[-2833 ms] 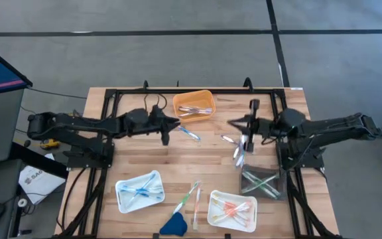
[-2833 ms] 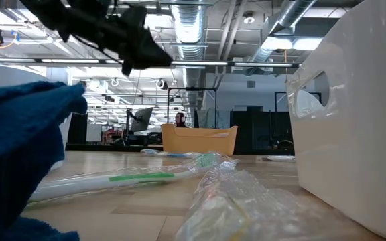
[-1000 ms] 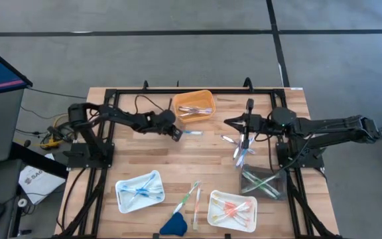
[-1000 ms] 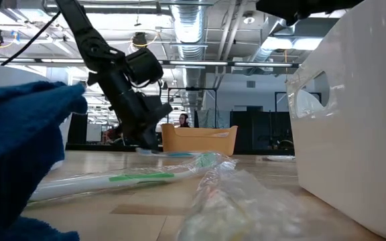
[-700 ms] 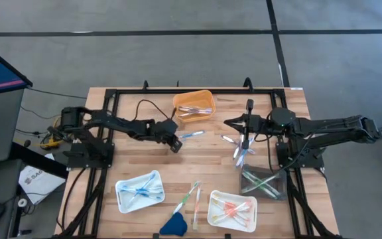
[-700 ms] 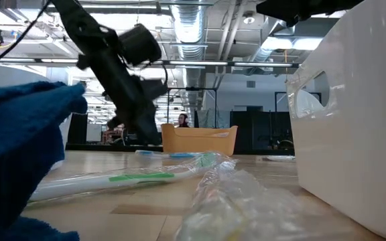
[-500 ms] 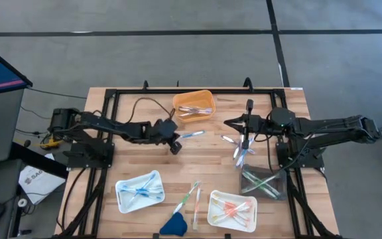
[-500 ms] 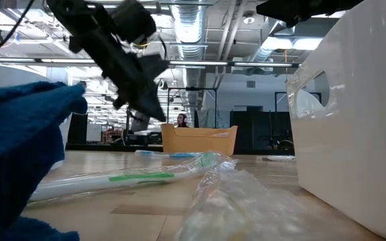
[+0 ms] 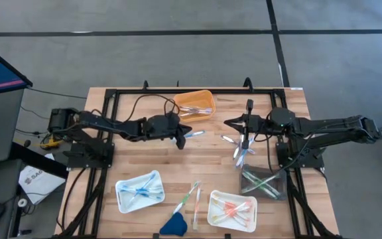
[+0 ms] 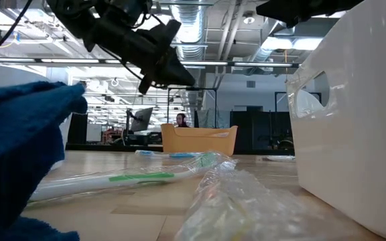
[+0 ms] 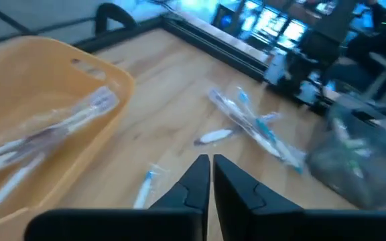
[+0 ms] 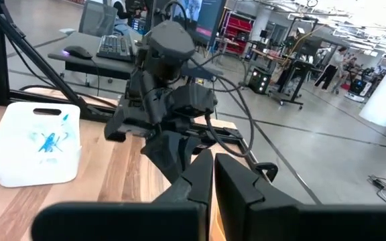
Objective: Pick & Place Toothbrushes
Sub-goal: Put the blue toothbrush into left white bin
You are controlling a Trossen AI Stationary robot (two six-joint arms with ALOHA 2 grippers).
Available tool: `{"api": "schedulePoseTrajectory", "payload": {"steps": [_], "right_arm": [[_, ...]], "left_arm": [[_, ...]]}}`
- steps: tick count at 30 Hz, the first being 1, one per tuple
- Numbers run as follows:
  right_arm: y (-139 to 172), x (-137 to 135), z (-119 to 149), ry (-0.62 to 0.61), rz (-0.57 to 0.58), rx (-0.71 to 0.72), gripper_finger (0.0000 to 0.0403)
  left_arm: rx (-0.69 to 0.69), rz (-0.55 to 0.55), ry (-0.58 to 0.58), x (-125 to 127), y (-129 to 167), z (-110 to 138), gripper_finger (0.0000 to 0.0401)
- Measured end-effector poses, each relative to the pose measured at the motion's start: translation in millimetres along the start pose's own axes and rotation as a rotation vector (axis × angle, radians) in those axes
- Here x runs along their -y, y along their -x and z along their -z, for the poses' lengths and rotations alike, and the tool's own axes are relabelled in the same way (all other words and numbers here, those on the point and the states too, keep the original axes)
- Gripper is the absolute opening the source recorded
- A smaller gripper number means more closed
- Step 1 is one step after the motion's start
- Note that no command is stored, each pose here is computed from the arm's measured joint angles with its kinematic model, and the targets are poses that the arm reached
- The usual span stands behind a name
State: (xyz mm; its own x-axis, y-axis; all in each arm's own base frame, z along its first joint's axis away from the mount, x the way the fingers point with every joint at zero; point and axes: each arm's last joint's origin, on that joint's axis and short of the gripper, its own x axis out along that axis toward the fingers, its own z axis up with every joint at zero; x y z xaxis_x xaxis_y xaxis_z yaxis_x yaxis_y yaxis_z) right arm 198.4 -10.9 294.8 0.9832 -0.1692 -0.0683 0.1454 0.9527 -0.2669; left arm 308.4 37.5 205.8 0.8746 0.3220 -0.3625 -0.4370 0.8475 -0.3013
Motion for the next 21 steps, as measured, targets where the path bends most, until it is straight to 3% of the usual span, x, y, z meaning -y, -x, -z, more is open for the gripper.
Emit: {"api": "schedulePoseTrajectory", "payload": {"steps": [3,7,12,21], "right_arm": [[0,0,1,0.001,-0.001,-0.006,0.0011],[0,0,1,0.001,-0.001,-0.006,0.0011],[0,0,0,0.001,-0.001,-0.005,0.0011],[0,0,0,0.008,0.000,0.000,0.0011]], "left_arm": [[-0.017,0.028,-0.005,-5,-1,-2,0.0004],[-0.040,0.021,-0.123,-8,-5,2,0.0001],[-0.098,0.027,-0.174,-13,-14,13,0.0007],[-0.139,0.034,-0.188,-16,-19,19,0.0080]]}}
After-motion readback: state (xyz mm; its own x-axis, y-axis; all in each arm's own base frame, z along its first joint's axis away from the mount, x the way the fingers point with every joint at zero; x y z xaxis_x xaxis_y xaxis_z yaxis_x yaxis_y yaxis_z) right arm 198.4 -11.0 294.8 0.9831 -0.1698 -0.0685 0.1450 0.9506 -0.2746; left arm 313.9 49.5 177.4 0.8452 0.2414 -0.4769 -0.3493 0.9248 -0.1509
